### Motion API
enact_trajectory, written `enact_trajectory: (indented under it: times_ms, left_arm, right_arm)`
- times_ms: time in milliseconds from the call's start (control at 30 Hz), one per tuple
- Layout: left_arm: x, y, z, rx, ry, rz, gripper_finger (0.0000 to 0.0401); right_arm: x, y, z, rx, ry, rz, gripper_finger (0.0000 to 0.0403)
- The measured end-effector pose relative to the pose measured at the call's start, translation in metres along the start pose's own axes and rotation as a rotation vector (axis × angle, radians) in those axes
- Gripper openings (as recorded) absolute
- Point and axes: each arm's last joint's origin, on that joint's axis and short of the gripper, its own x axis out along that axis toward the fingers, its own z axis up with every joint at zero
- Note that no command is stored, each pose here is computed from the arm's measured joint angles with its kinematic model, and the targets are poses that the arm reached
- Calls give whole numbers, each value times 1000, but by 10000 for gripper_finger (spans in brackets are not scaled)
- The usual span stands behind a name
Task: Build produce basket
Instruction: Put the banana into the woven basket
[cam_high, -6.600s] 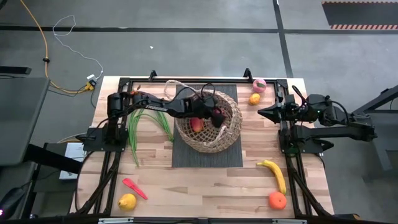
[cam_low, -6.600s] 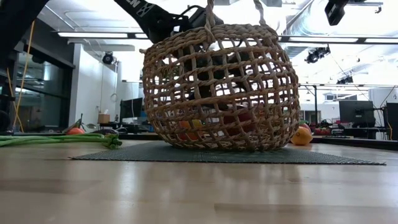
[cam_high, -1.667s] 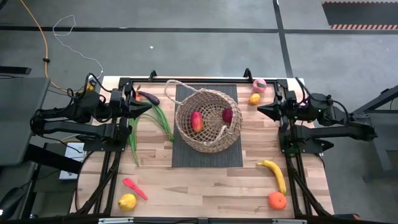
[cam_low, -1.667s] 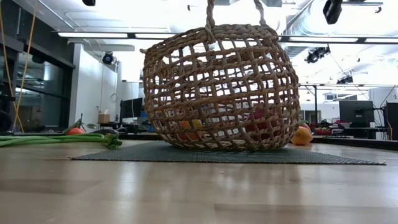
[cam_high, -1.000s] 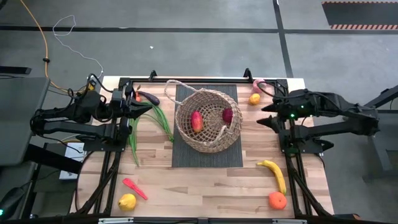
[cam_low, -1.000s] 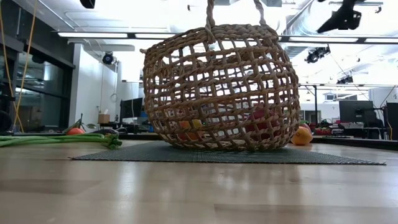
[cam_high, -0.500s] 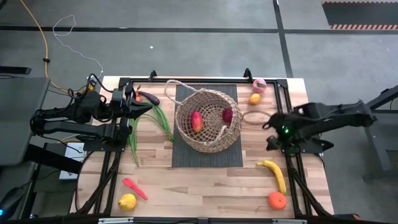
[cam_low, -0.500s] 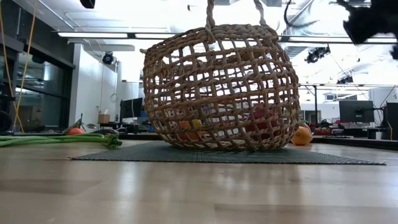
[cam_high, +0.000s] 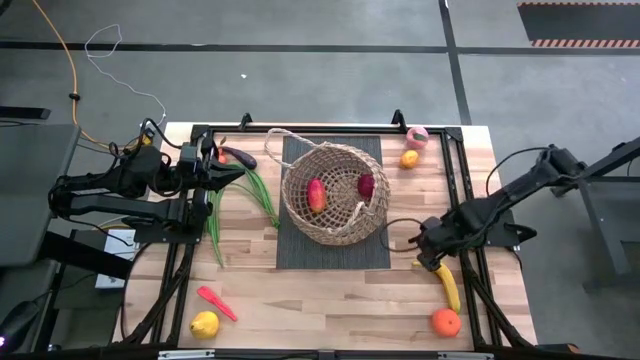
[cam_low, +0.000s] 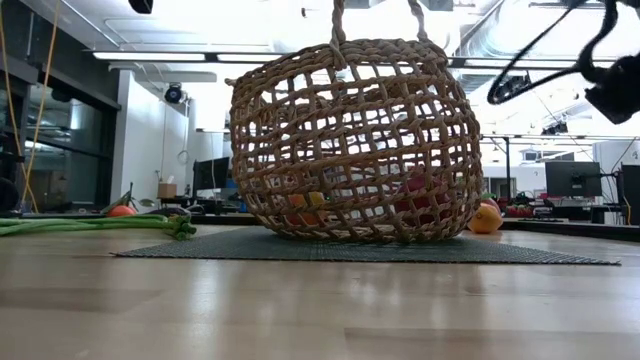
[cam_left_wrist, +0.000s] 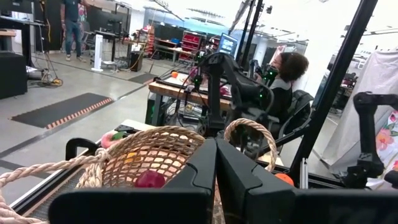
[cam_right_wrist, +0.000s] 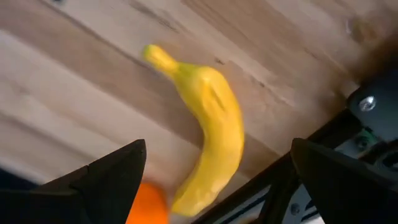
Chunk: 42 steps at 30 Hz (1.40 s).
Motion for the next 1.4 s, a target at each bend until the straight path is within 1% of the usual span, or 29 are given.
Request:
enact_trajectory:
  times_ms: [200,467,567,700,1000,1133,1267,1333,1400]
  left_arm:
    - [0,0,0,0,-1,3,0]
    - [0,0,0,0,0,3,0]
    - [0,0,0,0,0,3,0]
    - [0,1,0,0,-3,18,0]
    - [2,1,-1,-1,6,28,0]
    - [4,1,-2,-1,12,29,0]
    - [5,1,-2,0,15,30,0]
    - [5,1,-2,0,15,30,0]
    - [5,1,-2,0,15,30,0]
  right_arm:
    - [22,13,0,-20,12,-107,389]
    - [52,27,5,-18,22,-197,389]
    - [61,29,8,-30,28,-235,379]
    - [67,32,9,-34,34,-248,340]
    - [67,34,10,-38,23,-227,211]
    - [64,31,10,-55,-4,-241,159]
    - [51,28,8,-77,-48,-242,119]
    - [39,27,6,-103,-58,-235,108]
    - [25,26,3,-133,-81,-228,107]
